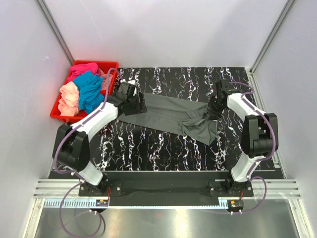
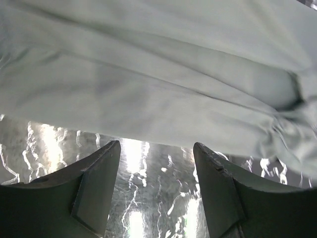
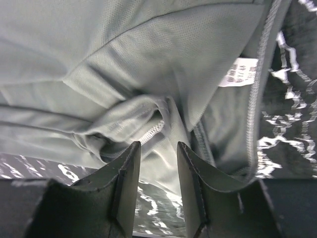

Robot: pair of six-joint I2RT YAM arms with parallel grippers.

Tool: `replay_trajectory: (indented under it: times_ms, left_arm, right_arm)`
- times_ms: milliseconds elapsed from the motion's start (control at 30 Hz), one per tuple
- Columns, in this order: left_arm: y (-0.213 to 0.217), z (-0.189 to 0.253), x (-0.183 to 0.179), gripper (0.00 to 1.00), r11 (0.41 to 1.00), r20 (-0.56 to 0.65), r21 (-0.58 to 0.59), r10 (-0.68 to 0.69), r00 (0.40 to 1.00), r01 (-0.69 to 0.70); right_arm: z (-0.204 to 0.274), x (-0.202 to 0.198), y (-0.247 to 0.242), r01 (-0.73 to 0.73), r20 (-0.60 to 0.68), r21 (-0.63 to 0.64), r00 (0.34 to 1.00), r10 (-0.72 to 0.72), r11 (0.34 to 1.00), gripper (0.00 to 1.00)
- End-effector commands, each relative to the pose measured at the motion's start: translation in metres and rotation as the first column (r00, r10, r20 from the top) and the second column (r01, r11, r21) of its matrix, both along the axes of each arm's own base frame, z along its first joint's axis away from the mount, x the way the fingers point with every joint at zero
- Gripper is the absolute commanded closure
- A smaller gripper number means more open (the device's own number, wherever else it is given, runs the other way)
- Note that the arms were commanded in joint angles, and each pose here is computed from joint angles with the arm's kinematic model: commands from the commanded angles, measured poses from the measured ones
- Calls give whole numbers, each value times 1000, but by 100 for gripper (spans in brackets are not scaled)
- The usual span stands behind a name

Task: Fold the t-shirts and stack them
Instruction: Fold the tshirt

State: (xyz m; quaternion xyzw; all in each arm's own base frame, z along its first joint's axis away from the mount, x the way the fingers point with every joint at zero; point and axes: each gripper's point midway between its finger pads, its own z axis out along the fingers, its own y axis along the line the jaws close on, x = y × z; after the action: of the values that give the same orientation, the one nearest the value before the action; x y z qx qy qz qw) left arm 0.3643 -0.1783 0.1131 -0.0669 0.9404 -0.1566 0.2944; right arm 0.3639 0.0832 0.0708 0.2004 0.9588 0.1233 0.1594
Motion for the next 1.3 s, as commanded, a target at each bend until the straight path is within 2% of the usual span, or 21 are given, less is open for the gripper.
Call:
replay_trajectory:
  times_ms: [0, 400, 533, 700, 933, 1267]
  left_arm:
    - [-15, 49, 8, 33, 988, 143, -15, -152, 978, 156]
    - [-8, 82, -5, 32, 986, 215, -13, -159, 964, 165]
    - [-1, 91, -5, 32, 989, 241, 6, -148, 959, 151]
    - [4, 86, -5, 32, 991, 238, 31, -136, 962, 133]
    - [1, 72, -4, 32, 992, 210, 15, -128, 969, 128]
    - [-1, 61, -3, 32, 992, 178, 14, -129, 976, 128]
  right_arm:
    - [7, 19, 11, 114, 34, 80, 993, -117, 990, 58]
    - [-10, 35, -6, 192, 27, -14, 981, -192, 981, 64]
    - [-8, 42, -7, 201, 47, -15, 979, -200, 980, 100]
    - [14, 50, -9, 164, 111, -38, 981, -159, 986, 100]
    - [16, 62, 13, -2, 155, -32, 988, 6, 999, 100]
    - [26, 81, 38, -230, 194, -230, 941, 276, 946, 100]
